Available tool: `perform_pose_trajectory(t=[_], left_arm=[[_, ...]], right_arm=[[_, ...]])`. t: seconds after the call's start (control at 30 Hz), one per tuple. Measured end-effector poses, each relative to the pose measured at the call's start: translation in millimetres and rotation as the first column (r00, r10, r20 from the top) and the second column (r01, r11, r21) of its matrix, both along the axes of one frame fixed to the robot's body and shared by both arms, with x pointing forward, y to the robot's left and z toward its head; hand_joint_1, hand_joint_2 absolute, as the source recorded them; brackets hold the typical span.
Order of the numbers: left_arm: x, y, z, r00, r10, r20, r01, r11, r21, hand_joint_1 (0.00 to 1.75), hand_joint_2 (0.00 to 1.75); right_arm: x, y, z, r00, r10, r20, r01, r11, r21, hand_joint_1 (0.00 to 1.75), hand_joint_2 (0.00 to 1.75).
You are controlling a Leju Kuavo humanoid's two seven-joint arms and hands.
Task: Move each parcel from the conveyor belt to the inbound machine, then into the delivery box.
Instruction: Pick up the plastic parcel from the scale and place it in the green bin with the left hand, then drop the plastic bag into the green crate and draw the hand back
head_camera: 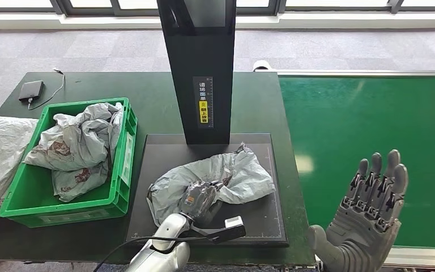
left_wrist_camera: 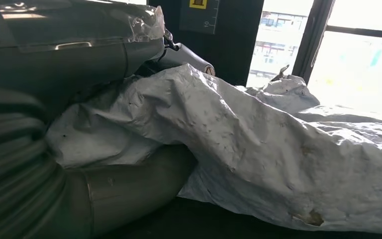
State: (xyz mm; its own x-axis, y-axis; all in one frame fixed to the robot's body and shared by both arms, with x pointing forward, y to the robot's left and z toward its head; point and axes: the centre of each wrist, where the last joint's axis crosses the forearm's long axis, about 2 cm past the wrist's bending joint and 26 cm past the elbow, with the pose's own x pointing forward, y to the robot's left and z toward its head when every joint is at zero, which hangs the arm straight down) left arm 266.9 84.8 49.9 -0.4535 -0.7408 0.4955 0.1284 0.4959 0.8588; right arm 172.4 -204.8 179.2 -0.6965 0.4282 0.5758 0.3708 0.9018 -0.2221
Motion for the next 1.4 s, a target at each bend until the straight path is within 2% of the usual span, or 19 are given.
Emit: perform_pose_trajectory(t=[0.17, 0.43, 0.6, 0.7, 0.83, 1.1, 1.23, 1.4], left_arm=[[5.4, 1, 10.6, 0.999, 0.015, 0.038, -0.013, 0.998, -0.054, 1.75, 1.75], [10.5, 3, 21.9, 0.996, 0.031, 0.082, -0.025, 0.996, -0.081, 1.75, 1.75], [8.1, 15, 34.1, 0.973, 0.118, 0.197, -0.079, 0.978, -0.195, 1.75, 1.75], [3.1, 30, 48.6, 0.94, 0.178, 0.292, -0.099, 0.959, -0.267, 1.75, 1.75], [-7.6, 52, 65.5, 0.87, 0.275, 0.409, -0.147, 0.937, -0.316, 1.75, 1.75], [-21.6, 113, 90.2, 0.708, 0.399, 0.583, -0.276, 0.916, -0.291, 1.75, 1.75], [-22.0, 137, 98.4, 0.649, 0.519, 0.557, -0.368, 0.854, -0.367, 1.75, 1.75], [1.0, 167, 100.0, 0.627, 0.669, 0.399, -0.428, 0.724, -0.54, 1.75, 1.75]], right_arm=[[-10, -2, 2, 0.999, 0.04, -0.029, -0.041, 0.999, -0.008, 0.0, 1.75], [-14, -3, 6, 0.999, 0.04, -0.02, -0.04, 0.999, -0.008, 0.0, 1.75], [-15, -4, 6, 0.998, 0.054, -0.016, -0.054, 0.998, -0.011, 0.0, 1.75], [-16, -6, 5, 0.999, 0.05, -0.019, -0.05, 0.999, -0.003, 0.0, 1.75], [-18, -9, 2, 0.999, 0.026, -0.029, -0.026, 0.999, 0.02, 0.0, 1.75], [-28, -16, -4, 0.998, -0.056, -0.038, 0.058, 0.996, 0.067, 0.0, 1.75], [-31, -19, -6, 0.996, -0.083, -0.041, 0.086, 0.994, 0.07, 0.0, 1.75], [-35, -22, -9, 0.994, -0.097, -0.047, 0.1, 0.993, 0.068, 0.0, 1.75]])
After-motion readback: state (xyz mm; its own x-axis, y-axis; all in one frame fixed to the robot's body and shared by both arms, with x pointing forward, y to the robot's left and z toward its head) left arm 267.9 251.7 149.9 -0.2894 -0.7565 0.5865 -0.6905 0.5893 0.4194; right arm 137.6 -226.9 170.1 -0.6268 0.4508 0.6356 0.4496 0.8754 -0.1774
